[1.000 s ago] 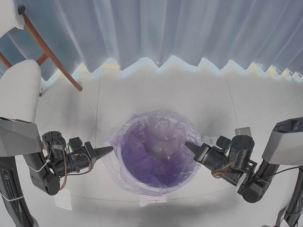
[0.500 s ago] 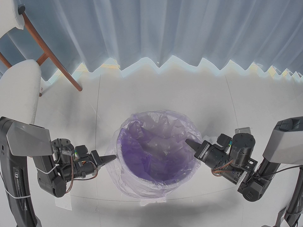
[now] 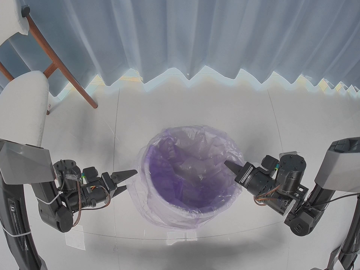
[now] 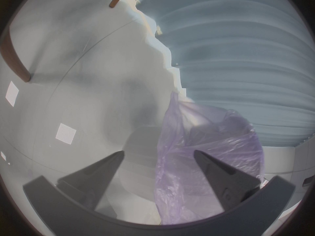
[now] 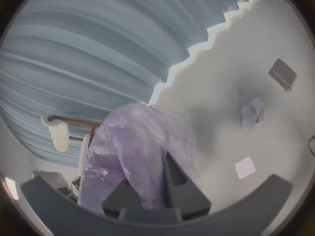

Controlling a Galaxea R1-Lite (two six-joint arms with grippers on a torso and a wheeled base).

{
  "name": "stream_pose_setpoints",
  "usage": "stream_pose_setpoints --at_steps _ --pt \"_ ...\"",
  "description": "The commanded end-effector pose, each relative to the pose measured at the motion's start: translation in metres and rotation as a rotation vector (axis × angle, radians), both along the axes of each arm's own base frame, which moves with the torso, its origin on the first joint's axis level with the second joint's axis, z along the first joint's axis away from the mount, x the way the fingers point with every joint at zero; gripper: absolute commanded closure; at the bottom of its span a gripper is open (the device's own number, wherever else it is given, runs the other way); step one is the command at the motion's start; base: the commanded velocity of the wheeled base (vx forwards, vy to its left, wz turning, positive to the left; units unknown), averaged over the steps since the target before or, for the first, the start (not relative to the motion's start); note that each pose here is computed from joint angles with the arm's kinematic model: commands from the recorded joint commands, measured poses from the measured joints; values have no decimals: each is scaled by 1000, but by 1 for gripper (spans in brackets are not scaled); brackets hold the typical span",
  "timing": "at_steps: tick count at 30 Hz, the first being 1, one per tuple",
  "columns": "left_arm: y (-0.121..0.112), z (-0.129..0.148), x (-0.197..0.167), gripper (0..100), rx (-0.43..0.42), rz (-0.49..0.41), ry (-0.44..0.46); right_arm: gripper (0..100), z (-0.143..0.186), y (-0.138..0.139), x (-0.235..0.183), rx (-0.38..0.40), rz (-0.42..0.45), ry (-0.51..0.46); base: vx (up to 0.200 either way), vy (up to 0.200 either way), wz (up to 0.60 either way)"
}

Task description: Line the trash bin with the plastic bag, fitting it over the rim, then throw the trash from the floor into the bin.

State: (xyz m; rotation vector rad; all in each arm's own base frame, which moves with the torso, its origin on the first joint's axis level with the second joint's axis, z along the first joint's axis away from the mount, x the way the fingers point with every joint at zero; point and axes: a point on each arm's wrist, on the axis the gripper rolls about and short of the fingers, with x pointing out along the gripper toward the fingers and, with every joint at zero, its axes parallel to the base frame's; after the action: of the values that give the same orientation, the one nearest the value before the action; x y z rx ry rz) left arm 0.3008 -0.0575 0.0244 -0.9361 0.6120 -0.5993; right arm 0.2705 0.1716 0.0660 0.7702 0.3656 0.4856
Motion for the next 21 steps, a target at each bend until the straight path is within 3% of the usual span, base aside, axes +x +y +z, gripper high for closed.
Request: stream_pose_setpoints --at_steps 1,4,8,10,13,14,16,19,21 --pt "8 28 -4 0 -25 28 -72 100 10 -12 12 39 -35 -28 0 0 0" --pt "12 38 -5 0 -32 44 -106 100 20 -23 19 115 -37 -25 0 0 0" --pt "23 57 -7 0 -37 79 -172 100 21 -26 22 148 -34 -11 0 0 0" --pt "39 96 -20 0 -52 119 -301 100 17 -24 22 135 -32 -3 0 0 0" --pt "40 129 -36 0 -63 118 -417 100 16 -23 22 105 -28 -15 0 0 0" --pt "40 129 -36 0 -63 118 -417 100 16 -23 22 105 -28 -15 0 0 0" --pt "39 161 -56 0 -76 109 -543 100 15 -22 24 44 -31 -50 0 0 0" --pt "36 185 -64 0 -88 107 -640 100 4 -12 27 -26 -58 -62 0 0 0" --pt "36 185 -64 0 -88 107 -640 100 4 -12 27 -26 -58 -62 0 0 0"
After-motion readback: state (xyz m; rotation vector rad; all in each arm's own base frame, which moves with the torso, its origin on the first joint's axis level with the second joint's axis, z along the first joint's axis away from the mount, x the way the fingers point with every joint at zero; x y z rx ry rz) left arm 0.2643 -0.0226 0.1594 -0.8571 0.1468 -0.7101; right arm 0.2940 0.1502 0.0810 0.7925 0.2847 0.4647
